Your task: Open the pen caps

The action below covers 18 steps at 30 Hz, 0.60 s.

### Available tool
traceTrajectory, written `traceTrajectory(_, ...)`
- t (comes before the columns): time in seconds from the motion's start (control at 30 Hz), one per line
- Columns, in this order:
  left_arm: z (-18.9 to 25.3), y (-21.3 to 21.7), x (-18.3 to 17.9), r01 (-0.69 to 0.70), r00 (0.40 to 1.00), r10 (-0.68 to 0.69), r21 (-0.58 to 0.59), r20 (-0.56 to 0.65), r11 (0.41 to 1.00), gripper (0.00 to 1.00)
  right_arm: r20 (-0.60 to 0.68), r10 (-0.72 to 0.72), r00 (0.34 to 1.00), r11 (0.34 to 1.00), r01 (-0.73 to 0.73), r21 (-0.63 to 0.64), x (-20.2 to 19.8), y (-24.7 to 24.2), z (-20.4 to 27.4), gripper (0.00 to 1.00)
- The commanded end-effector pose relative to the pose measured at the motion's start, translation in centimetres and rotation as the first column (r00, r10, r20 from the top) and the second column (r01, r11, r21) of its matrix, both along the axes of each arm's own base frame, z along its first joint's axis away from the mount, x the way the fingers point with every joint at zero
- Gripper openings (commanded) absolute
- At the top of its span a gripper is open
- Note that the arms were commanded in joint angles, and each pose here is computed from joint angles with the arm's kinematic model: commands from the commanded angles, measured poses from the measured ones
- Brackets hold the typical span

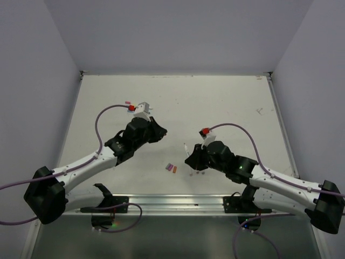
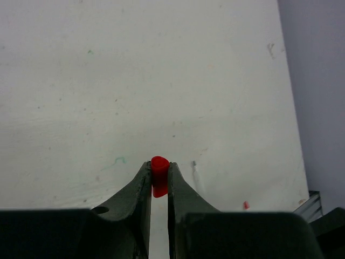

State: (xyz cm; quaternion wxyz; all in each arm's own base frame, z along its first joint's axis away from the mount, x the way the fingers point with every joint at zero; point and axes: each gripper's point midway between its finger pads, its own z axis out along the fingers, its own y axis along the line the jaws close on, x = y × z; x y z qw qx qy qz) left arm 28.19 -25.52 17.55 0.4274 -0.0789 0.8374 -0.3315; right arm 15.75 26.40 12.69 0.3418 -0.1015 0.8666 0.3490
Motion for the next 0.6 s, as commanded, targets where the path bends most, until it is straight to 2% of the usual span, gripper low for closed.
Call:
traceTrajectory(0.0,-6.0,1.7,-2.6,0.061,0.993,-0.047,0.135,-0.106,0.989,0.00,0.050,-0.222,0.974,0.947,0.228,-0.226,1.9,-6.0,-1.0,0.00)
traceTrajectory(0.13,-9.8,2.5,-4.9,0.113,0.984,-0.082,0.197,-0.159,0.974,0.00,0.051,-0.312,0.949,0.889,0.310,-0.337,1.9,-9.1,-2.9,0.00)
traceTrajectory(0.27,-10.8,2.6,-5.6,0.140,0.983,-0.112,0.200,-0.148,0.970,0.00,0.021,-0.377,0.926,0.841,0.352,-0.411,1.5,-11.1,-5.6,0.00)
traceTrajectory(0.57,-13.0,2.0,-6.2,0.192,0.972,-0.153,0.227,-0.177,0.955,0.00,0.006,-0.466,0.885,0.790,0.419,-0.447,1.8,-12.5,-7.0,0.00)
